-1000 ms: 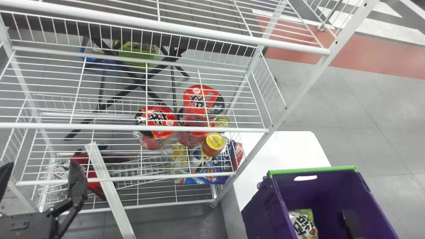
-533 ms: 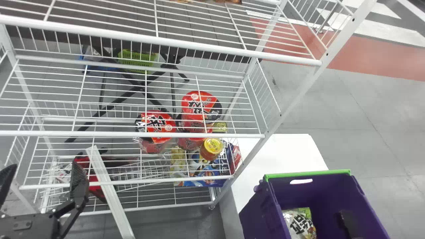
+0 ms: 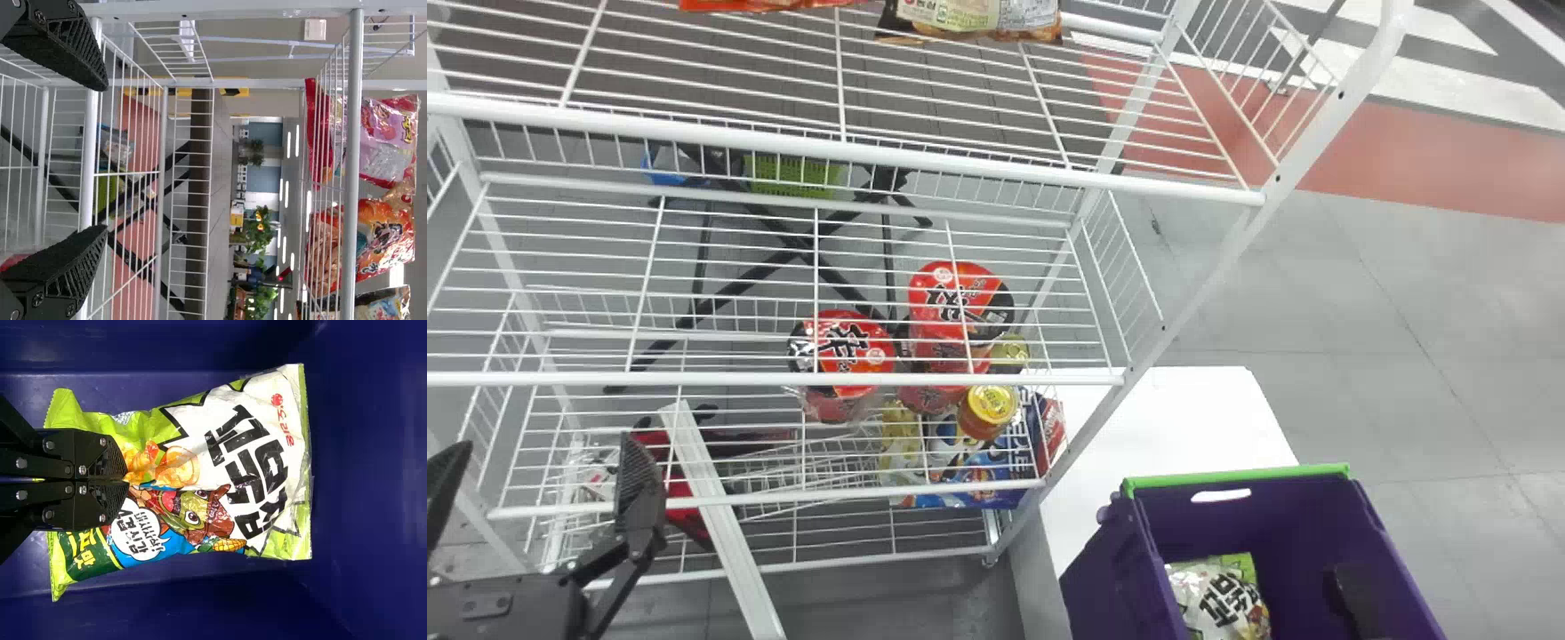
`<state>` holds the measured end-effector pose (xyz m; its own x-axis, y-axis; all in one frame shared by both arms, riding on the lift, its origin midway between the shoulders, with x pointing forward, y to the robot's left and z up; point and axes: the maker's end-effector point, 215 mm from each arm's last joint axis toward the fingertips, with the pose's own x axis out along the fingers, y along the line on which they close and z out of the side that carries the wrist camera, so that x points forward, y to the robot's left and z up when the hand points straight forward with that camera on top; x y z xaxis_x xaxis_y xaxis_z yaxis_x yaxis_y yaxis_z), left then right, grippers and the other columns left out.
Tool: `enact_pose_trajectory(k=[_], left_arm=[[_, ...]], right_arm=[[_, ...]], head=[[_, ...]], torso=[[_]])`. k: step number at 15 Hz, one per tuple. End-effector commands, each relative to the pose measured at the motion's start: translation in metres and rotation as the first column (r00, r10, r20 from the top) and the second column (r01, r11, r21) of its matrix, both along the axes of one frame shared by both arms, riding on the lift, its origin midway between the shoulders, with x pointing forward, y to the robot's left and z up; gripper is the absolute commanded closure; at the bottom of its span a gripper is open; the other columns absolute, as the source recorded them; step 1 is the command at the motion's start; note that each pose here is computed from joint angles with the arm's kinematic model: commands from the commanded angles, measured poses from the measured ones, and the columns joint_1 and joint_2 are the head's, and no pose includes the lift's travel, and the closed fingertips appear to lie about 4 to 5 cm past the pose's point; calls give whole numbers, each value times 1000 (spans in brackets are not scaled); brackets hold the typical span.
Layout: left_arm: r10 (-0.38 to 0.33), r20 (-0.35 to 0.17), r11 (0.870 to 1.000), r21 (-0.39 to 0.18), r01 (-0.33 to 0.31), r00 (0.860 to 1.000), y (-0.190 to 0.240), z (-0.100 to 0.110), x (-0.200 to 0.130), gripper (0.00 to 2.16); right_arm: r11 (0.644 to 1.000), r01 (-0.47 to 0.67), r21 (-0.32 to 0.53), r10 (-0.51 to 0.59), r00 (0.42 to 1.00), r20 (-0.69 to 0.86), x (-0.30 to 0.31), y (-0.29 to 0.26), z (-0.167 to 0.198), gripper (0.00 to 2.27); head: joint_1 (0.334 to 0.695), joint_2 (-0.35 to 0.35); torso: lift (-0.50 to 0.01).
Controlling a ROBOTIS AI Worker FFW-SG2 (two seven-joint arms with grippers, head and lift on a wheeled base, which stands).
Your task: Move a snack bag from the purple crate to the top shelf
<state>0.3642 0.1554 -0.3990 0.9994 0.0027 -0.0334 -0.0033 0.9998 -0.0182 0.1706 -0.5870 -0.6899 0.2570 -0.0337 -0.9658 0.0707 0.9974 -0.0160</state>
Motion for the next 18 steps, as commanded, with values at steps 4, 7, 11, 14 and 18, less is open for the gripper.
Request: enact_pose_trajectory(k=[4, 7, 11, 14, 18], left_arm=[[0, -1, 1000, -3, 0, 1000, -1, -1, -1, 63], [-2, 0, 1000, -4, 2, 1000, -2, 0, -1, 63], [-2, 4, 1000, -7, 2, 1000, -2, 2, -1, 63], [-3, -1, 1000, -4, 3, 1000, -3, 0, -1, 63], [-4, -2, 1000, -5, 4, 1000, -3, -1, -1, 63]], right_arm=[[1000, -5, 1, 5, 1000, 12, 2, 4, 0, 1713], [1000, -15, -1, 15, 1000, 20, 2, 7, -1, 1713], [1000, -7, -8, 7, 1000, 11, -5, 3, -1, 1713], [1000, -7, -8, 7, 1000, 8, -7, 3, -2, 1713], [1000, -2, -5, 2, 1000, 4, -8, 4, -3, 1713]], head=[[695, -350], [695, -350], [695, -350], [695, -350], [695, -350]], torso=[[-268], [-256], [-240], [-228], [-212]])
